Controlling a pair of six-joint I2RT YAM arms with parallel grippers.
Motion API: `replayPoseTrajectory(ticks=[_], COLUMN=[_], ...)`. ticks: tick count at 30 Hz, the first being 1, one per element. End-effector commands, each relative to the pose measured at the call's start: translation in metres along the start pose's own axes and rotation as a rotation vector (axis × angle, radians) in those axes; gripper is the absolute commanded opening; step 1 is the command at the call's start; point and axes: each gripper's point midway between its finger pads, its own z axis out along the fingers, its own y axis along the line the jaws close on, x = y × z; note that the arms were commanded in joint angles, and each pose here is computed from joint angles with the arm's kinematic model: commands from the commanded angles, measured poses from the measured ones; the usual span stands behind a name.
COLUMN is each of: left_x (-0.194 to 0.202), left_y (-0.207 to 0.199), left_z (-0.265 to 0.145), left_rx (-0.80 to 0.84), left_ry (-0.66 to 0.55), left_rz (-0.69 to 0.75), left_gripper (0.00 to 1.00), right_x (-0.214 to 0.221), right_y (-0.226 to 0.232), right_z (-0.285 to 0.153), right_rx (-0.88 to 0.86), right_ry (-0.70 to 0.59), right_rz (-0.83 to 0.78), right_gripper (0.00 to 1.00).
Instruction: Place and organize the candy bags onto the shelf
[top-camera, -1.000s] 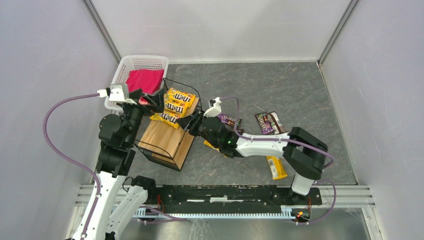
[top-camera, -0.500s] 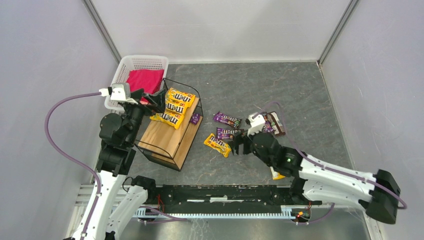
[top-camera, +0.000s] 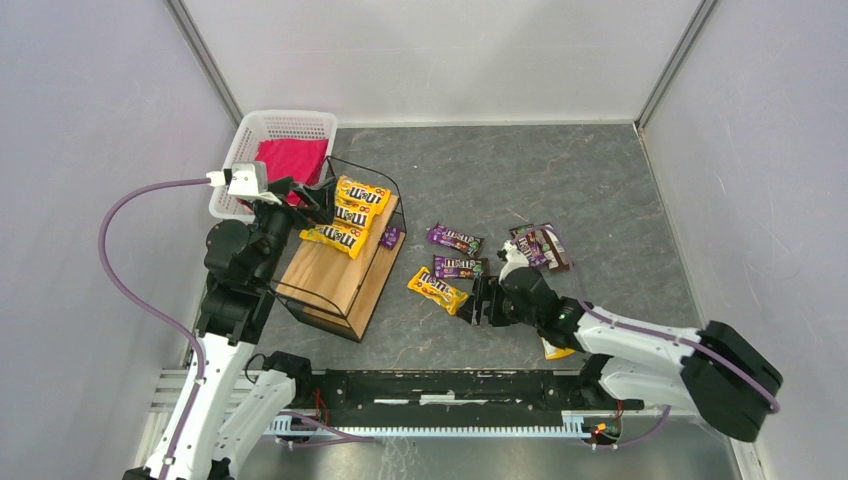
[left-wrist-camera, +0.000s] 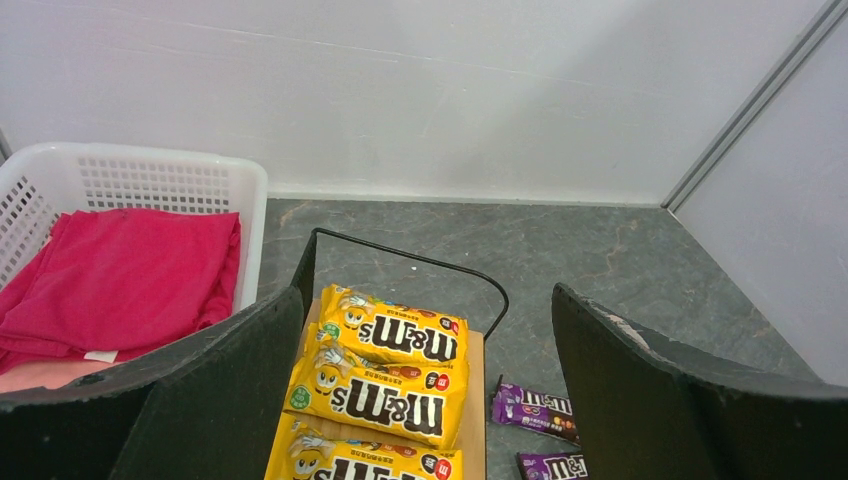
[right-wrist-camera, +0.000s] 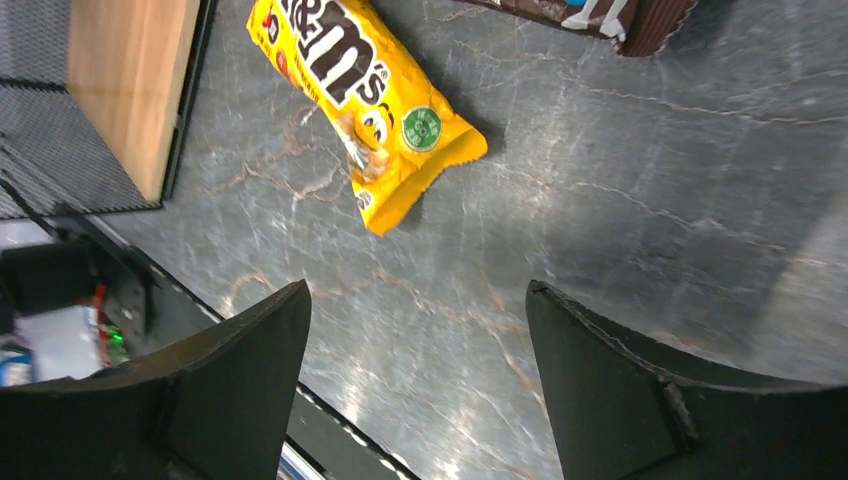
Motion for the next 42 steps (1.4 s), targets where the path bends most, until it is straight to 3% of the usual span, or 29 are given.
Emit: replayPoseTrajectory(ticks=[1, 8, 14, 18, 26, 32, 42], left_x=[-0.017, -0.019, -0.019, -0.02, -0.02, -0.018, -0.018], left_y=[-0.001, -0.003, -0.005, -0.006, -0.006, -0.005, -0.005], left_z=[-0.002, -0.003, -0.003, -0.003, -0.003, -0.002, -0.002], left_rx=[0.001, 0.013, 0.022, 0.026, 0.026, 0.024, 0.024], left_ry=[-0.047, -0.053, -0.051, -0.054, -0.052, -0.045, -0.048], left_rz=[0.018, 0.014, 0.012, 0.013, 0.014, 0.014, 0.014], left_gripper=[1.0, 1.0, 1.0, 1.0, 1.0, 1.0, 1.0], right_x=[-0.025, -0.029, -0.026, -0.019, -0.016, -0.018, -0.045], right_y=[0.041, 0.011, 0.006, -0.001, -0.015, -0.022, 0.01], right_z=[0.015, 0.036, 0.054, 0.063, 0.07, 0.07, 0.047], right_rx=[-0.132, 0.036, 0.116, 0.175, 0.263, 0.273, 0.094], right_ry=[-0.036, -0.102, -0.069, -0.044, -0.098, -0.119, -0.191], right_rz=[0.235, 0.426, 0.454, 0.471, 0.466, 0.419, 0.304], right_gripper=[0.82, 0.7, 0.65, 0.55, 0.48, 0.26, 0.01])
